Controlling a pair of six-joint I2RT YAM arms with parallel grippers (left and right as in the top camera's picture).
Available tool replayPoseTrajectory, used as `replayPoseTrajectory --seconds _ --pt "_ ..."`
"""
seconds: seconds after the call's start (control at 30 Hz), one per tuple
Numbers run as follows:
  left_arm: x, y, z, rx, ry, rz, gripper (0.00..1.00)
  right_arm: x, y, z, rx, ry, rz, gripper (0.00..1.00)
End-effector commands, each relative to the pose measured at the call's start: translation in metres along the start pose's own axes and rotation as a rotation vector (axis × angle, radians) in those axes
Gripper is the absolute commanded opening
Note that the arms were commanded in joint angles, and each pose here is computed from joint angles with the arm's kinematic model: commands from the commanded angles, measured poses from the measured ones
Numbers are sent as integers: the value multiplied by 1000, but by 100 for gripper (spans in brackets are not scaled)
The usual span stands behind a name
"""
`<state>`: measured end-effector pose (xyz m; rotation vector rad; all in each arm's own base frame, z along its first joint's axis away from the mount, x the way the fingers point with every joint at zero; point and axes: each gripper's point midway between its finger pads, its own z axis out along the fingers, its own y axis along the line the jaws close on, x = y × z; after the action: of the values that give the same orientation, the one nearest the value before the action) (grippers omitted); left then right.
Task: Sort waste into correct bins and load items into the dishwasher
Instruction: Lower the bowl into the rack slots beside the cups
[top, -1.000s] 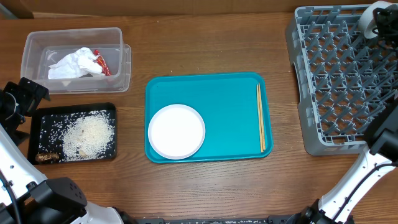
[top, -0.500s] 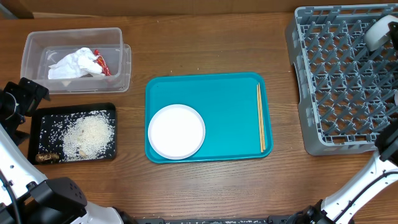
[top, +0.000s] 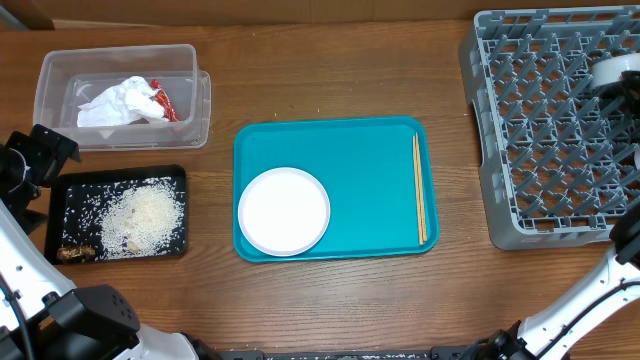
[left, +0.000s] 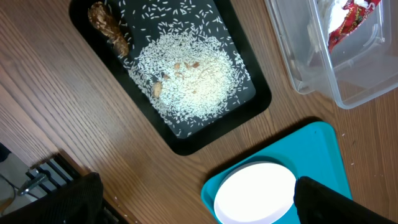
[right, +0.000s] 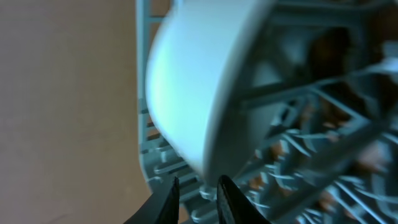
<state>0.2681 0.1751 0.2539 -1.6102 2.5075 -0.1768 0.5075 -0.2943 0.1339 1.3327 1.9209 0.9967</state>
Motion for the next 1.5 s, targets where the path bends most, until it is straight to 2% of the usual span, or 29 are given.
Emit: replayPoseTrajectory --seconds 0.0,0.3,0.4,0.47,0.6,0.83,1.0,1.2,1.47 --pt "2 0 1 -7 0 -10 100 -3 59 -52 -19 -119 -158 25" --pt "2 -1 1 -6 0 -10 100 2 92 -79 21 -220 -223 25" --pt "2 -1 1 -6 0 -10 100 -4 89 -69 95 -288 -249 24" --pt "2 -1 1 -6 0 -10 100 -6 86 -60 165 -342 -282 16" --pt "2 0 1 -7 0 -10 100 -7 90 -33 271 -446 -368 6" --pt "2 -1 1 -6 0 -10 100 -1 80 18 379 -533 -434 7" --pt "2 -1 1 -6 0 -10 100 -7 46 30 499 -555 -419 7" --pt "2 -1 1 -6 0 -10 100 -17 15 18 623 -570 -392 5" --pt "2 -1 1 -6 0 -10 100 -20 19 -23 740 -628 -424 5"
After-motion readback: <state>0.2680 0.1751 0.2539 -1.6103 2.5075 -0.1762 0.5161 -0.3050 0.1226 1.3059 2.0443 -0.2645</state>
